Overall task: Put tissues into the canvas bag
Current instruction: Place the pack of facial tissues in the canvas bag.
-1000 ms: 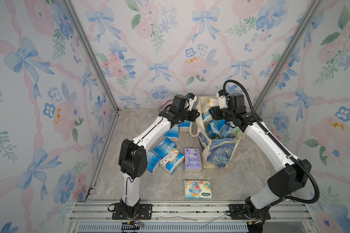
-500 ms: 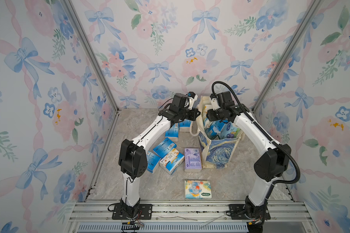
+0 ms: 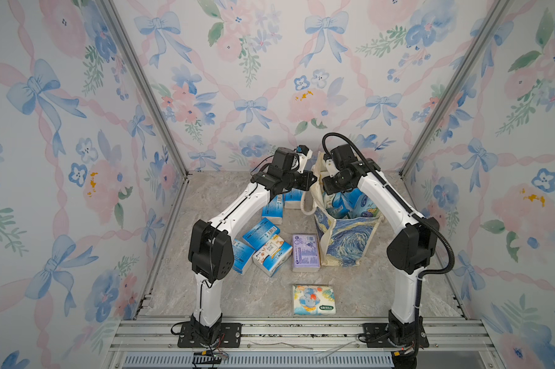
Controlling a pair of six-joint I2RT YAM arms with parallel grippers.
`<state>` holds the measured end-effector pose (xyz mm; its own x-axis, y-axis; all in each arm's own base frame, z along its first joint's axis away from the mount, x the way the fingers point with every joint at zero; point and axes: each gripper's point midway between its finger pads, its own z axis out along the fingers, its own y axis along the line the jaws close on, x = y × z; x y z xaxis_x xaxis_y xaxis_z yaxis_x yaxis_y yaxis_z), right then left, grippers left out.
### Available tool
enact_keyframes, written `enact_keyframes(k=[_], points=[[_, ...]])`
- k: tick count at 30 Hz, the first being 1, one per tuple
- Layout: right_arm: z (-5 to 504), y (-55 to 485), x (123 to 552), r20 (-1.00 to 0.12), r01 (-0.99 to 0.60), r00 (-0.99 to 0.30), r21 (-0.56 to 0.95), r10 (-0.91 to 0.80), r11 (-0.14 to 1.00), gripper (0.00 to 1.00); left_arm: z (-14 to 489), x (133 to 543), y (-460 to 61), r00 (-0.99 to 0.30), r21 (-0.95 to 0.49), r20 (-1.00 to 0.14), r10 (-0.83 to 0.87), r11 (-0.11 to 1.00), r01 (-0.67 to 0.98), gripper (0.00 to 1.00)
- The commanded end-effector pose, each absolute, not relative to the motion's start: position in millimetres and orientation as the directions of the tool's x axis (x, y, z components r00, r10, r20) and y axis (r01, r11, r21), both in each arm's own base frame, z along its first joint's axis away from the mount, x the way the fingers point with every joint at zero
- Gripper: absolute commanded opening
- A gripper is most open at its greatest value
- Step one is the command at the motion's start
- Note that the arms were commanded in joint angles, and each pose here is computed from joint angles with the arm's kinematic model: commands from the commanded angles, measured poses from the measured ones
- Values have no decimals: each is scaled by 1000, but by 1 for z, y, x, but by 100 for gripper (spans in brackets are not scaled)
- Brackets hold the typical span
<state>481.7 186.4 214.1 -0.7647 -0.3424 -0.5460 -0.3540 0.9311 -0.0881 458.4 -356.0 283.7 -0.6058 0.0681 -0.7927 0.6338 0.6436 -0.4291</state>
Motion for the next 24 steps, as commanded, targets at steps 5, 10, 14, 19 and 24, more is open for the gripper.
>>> enact_keyframes(k=[5,10,14,19,24], points=[[290,183,467,-707,-362,-664,18,-244,932,83,283,467,-350,-593,-415,-803,69,649,638,9],[334,176,449,-806,-376,-567,69,-170,924,91,281,468,-346,-595,-414,-801,67,655,632,9],[361,154,431,-848,-345,-513,61,-134,937,93,281,469,-346,-595,-415,-801,66,655,631,9],[360,92,412,-854,-160,-511,-11,-92,987,92,280,469,-345,-597,-415,-800,68,656,630,10],[332,21,394,-824,38,-567,7,27,999,81,278,470,-346,-601,-418,-796,70,653,631,10]])
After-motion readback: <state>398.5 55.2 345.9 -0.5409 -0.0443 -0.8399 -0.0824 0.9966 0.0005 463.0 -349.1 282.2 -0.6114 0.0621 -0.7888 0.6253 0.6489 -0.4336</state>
